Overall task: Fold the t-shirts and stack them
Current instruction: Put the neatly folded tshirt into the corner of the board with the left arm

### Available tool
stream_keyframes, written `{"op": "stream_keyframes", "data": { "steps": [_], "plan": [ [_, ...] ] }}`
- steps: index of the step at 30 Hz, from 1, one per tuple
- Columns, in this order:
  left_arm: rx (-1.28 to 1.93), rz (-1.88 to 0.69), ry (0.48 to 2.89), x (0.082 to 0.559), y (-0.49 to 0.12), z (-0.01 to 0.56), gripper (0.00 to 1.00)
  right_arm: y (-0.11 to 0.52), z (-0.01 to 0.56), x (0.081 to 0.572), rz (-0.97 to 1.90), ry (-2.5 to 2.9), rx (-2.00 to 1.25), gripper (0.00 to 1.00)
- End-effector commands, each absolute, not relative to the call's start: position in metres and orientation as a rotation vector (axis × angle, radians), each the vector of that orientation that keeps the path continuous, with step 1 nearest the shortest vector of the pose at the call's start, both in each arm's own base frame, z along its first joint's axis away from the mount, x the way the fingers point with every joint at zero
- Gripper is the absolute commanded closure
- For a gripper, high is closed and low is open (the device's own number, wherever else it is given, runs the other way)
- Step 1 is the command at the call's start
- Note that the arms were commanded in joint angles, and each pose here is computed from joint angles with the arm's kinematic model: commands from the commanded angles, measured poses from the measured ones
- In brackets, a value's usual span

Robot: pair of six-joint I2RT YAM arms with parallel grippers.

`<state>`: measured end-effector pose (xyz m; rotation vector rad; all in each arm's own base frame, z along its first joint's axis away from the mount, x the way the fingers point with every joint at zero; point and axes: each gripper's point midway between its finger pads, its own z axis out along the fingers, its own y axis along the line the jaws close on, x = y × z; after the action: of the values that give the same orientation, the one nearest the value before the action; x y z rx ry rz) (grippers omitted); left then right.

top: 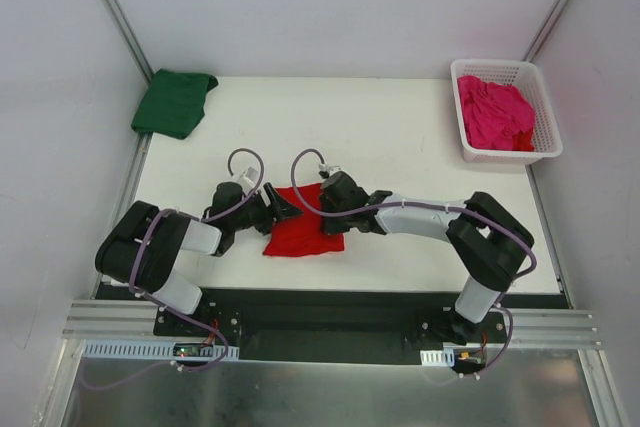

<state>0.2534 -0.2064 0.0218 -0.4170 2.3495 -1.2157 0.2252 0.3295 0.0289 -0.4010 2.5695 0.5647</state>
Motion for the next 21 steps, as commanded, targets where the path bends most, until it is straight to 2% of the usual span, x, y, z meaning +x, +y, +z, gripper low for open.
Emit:
{"op": "stream_keyframes", "data": {
  "steps": [1,15,21],
  "plan": [
    [-0.502,-0.894,2.737,0.185,-0.170,-0.061,0.29,0.313,0.018,0.245,0.450,2.582,-0.419,0.89],
    [-0.456,-0.873,2.758,0.193,-0.171,-0.067,0.25,0.304,0.016,0.257,0.419,2.587,-0.417,0.89],
    [-0.523,-0.745,2.741,0.180,-0.148,-0.065,0.18,0.306,0.016,0.256,0.434,2.587,-0.418,0.89]
  ]
}}
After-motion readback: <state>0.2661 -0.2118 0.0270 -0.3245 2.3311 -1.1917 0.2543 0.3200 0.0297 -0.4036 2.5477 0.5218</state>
